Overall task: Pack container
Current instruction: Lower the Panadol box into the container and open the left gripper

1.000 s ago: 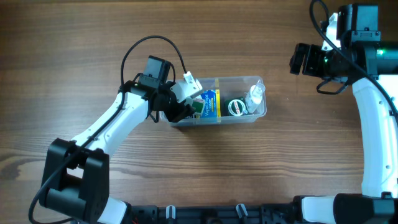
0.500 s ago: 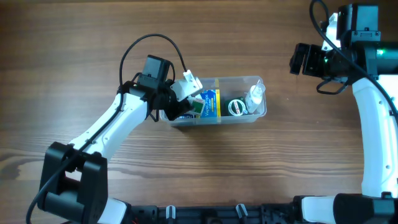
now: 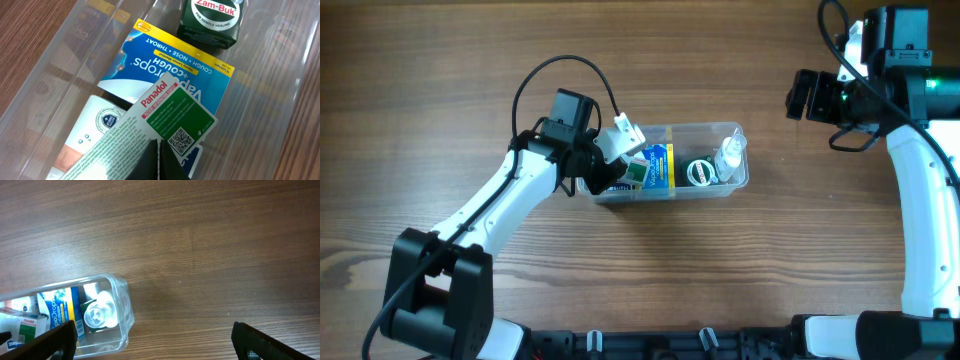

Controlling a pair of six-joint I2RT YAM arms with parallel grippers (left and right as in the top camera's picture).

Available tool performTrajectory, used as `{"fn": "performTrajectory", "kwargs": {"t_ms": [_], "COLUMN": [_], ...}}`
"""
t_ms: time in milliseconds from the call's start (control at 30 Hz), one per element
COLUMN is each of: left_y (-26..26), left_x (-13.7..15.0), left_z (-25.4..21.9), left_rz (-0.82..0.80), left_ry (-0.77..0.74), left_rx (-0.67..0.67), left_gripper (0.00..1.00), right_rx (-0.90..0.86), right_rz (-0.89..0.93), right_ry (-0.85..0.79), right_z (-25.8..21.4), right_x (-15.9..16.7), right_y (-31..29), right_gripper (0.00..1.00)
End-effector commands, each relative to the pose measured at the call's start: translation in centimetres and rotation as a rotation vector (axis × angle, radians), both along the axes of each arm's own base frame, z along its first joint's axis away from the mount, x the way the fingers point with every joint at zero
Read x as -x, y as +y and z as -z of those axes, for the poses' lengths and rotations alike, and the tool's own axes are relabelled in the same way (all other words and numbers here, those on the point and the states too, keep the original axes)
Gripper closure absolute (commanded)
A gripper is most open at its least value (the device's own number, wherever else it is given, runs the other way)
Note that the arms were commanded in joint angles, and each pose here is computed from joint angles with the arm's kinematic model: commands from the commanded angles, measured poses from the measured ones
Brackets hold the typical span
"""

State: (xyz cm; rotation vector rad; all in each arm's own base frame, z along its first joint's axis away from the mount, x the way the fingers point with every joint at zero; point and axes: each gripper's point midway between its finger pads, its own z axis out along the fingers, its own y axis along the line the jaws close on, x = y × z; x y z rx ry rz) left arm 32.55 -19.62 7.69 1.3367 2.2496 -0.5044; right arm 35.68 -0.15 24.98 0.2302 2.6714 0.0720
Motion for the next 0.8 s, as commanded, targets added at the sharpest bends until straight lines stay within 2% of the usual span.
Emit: {"fn": "performTrajectory", "kwargs": {"t_ms": [0, 767], "left_y": [-0.3, 0.7], "left_x": [0.2, 0.3], "left_z": [-0.1, 4.7], "left_rz": [0.007, -0.033], "left_ry": [0.007, 0.108], "left_rx": [0.014, -0.079], "left_gripper": [0.96, 0.94], "right_rx": [0.0, 0.0], "right_rz": [0.004, 0.004], "right_ry": [-0.026, -0.026], "right_z": [-0.8, -0.8], "right_x": [-0.2, -0.2], "right_y": [0.0, 0.0], "right_gripper": [0.0, 0.0]}}
